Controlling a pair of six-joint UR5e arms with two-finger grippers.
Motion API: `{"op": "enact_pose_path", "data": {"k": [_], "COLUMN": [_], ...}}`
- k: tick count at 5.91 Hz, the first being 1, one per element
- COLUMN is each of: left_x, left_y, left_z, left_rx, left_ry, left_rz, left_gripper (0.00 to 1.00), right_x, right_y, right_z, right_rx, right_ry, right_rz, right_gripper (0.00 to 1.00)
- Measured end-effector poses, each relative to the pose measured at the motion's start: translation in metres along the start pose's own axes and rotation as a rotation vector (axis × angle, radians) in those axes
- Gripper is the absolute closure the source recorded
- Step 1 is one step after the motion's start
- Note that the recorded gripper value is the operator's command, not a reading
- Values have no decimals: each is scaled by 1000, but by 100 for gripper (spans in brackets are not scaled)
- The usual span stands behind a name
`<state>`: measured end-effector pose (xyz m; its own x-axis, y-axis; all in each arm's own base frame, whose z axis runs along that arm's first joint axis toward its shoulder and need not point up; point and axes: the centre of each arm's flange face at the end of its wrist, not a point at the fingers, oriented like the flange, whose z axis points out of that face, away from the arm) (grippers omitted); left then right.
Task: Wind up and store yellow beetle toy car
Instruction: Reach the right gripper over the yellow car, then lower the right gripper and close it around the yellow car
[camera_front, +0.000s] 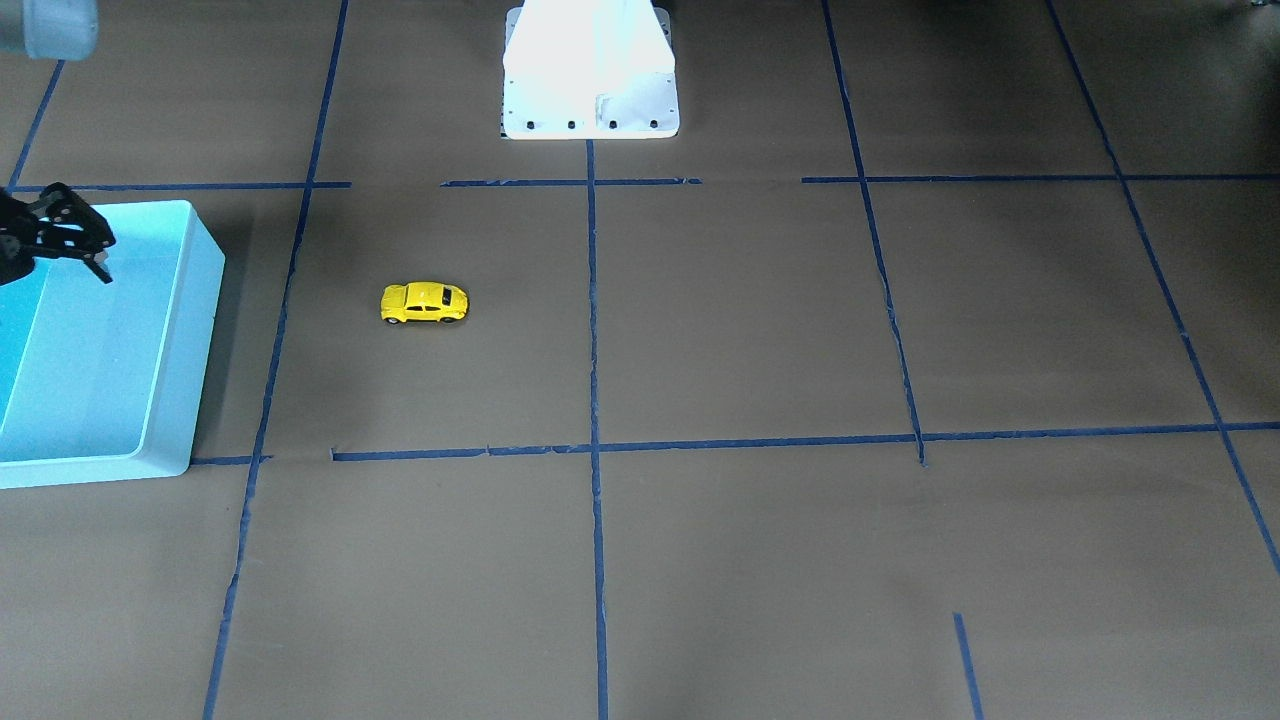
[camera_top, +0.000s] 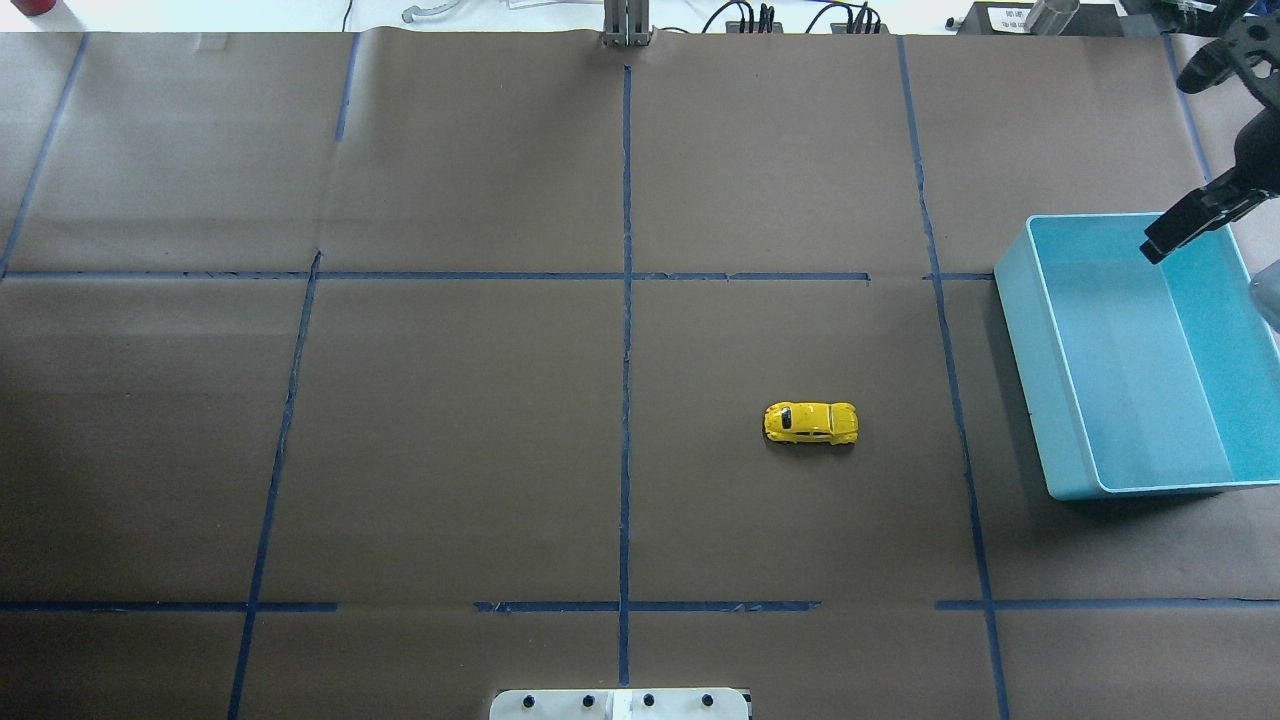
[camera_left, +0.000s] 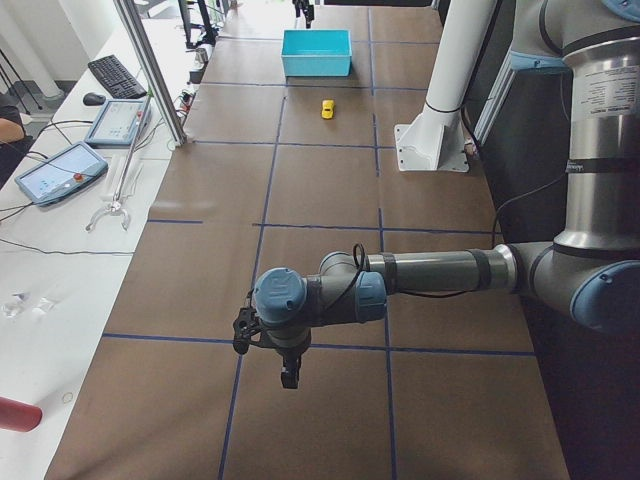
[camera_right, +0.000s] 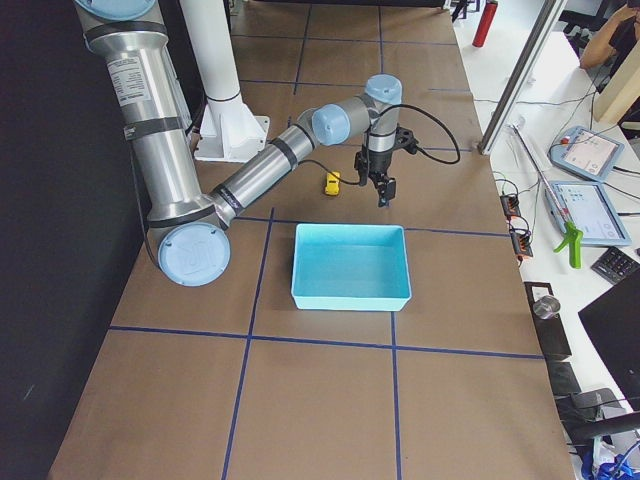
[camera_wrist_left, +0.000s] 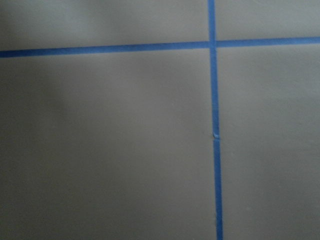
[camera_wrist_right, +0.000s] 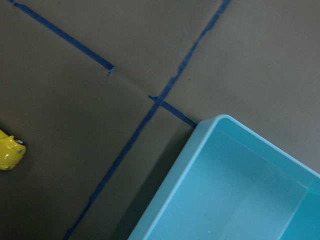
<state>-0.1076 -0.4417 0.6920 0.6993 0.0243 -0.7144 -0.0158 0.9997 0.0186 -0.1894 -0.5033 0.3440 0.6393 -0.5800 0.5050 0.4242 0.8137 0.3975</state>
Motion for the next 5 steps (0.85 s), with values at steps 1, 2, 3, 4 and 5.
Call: {"op": "enact_pose_path", "data": {"k": [1,2,3,4,5], "left_x": [-5,-11,-17,-21,-24], "left_y": [1,2,4,5,4], "left_z": [-3,-6,-8,-11,-12], "left_rx": [9,16,22,30,32], "left_ry": [0,0,1,1,1], "left_rz": [-6,-17,-33,-44,-53], "left_gripper": [0,0,0,0,0], "right_x": [-48,-94,-141,-181,-212], "right_y": [-13,-19,-20,-17,-12], "right_z": [15,36,59,76,90], "right_rx": [-2,-5,-5,-3,0], "right_ry": [-33,-55,-72,-98,-121], "right_rz": [-104,-225,-386,-537,-664], "right_gripper": [0,0,0,0,0]}}
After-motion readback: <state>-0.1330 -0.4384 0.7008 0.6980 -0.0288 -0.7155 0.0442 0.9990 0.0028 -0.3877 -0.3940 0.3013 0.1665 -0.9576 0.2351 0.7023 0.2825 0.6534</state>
